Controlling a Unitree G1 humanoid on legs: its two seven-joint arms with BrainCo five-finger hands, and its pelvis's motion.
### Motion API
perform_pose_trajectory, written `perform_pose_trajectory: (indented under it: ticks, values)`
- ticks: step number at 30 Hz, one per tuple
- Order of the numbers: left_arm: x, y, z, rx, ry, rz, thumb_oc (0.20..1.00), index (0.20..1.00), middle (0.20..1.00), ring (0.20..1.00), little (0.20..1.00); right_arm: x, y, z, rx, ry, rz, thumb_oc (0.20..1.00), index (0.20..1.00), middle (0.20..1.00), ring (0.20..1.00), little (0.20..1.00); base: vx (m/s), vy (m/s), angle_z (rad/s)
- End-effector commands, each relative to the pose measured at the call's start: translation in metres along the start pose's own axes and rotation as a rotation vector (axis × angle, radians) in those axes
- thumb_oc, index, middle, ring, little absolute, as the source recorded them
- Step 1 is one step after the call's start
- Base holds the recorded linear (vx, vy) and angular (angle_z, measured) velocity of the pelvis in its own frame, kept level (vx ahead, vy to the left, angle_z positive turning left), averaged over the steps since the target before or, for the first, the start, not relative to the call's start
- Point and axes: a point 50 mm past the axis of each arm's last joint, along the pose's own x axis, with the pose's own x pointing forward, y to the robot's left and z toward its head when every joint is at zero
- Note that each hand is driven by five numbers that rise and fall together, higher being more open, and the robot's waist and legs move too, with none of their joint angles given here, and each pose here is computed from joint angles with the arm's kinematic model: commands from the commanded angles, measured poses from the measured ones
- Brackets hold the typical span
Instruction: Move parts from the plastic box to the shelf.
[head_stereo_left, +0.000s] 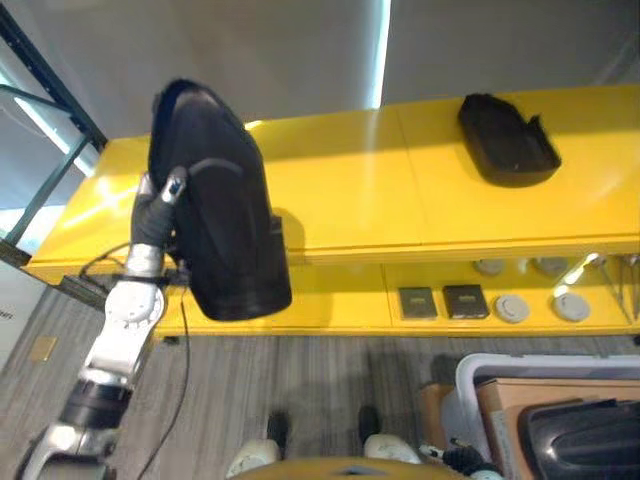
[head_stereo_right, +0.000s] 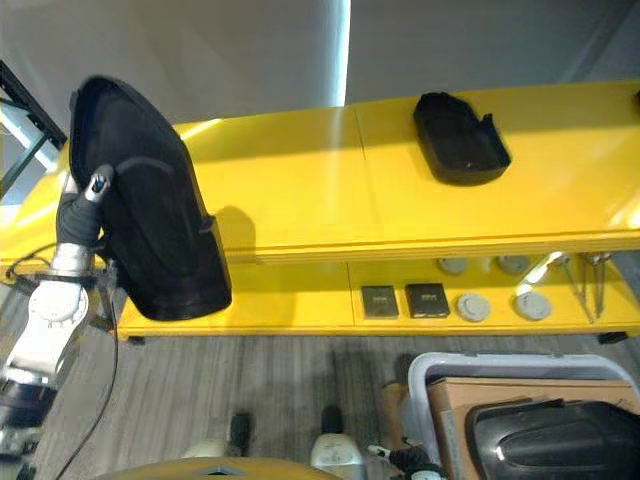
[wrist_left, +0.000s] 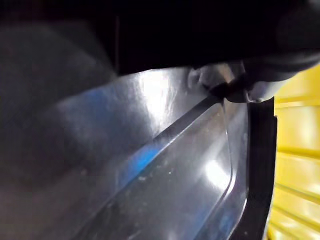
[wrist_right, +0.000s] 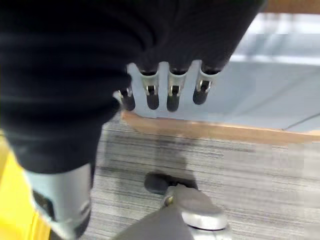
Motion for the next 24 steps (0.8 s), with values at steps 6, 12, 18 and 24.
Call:
perform_pose_trajectory:
  ticks: [6,12,18,24]
  values:
    - [0.036,0.041,0.003,-0.041,-0.02,0.134,0.2,0.2,0.2,0.2,0.2,-0.002,0.006,0.008,-0.086,-0.07,-0.01,1.0,1.0,1.0,1.0,1.0,0.03,0.124,-0.67]
    - [0.065,0.043,-0.011,-0.211,0.07,0.196,0.2,0.2,0.2,0.2,0.2,0.0,0.013,0.021,-0.131,-0.093,0.002,1.0,1.0,1.0,1.0,1.0,-0.06,0.018,-0.31]
    - [0.115,0.081,0.008,-0.104,0.099,0.225,0.2,0.2,0.2,0.2,0.2,0.0,0.021,0.058,-0.313,-0.236,0.031,1.0,1.0,1.0,1.0,1.0,-0.05,-0.033,-0.19]
    - [0.137,0.113,0.014,0.047,0.207,0.264,0.2,0.2,0.2,0.2,0.2,0.001,0.024,0.074,-0.394,-0.285,0.032,1.0,1.0,1.0,1.0,1.0,-0.01,-0.036,-0.12]
